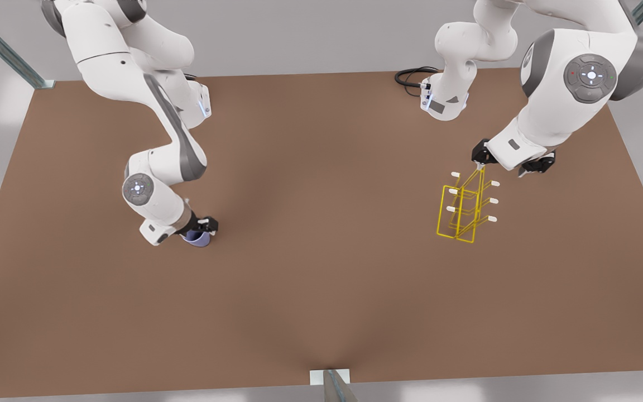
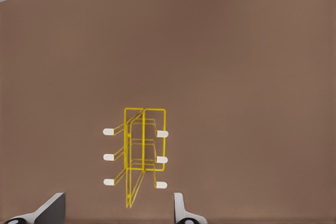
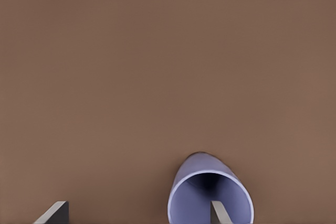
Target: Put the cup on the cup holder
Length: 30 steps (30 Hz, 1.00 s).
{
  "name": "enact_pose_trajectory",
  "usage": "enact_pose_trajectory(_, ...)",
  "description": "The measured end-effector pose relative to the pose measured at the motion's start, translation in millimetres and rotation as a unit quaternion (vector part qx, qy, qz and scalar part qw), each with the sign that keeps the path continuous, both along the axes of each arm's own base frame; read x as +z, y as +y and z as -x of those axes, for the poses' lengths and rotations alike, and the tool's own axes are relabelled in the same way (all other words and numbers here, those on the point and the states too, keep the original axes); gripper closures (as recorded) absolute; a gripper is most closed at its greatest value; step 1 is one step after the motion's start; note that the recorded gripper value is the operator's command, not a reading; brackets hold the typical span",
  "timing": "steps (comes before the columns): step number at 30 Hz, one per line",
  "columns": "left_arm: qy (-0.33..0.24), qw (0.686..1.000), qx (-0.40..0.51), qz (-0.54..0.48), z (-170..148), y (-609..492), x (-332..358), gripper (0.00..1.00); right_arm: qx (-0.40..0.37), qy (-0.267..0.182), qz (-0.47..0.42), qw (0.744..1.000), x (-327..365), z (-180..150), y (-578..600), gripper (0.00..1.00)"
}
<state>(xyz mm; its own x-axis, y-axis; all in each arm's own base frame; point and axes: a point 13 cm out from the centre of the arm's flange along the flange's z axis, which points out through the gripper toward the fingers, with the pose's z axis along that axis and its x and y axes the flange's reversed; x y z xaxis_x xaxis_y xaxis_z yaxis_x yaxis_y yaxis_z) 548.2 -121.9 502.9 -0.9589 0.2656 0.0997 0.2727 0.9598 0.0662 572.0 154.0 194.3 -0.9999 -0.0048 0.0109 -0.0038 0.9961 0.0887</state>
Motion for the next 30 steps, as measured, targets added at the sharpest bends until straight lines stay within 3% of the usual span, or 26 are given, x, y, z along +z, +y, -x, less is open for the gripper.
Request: enact_pose_trajectory(30, 0.011, 1.000, -0.001, -0.002, 6, -1, -2, 0.00, 0.003, 0.063, 0.018, 0.998, -78, 30, -12, 0.00)
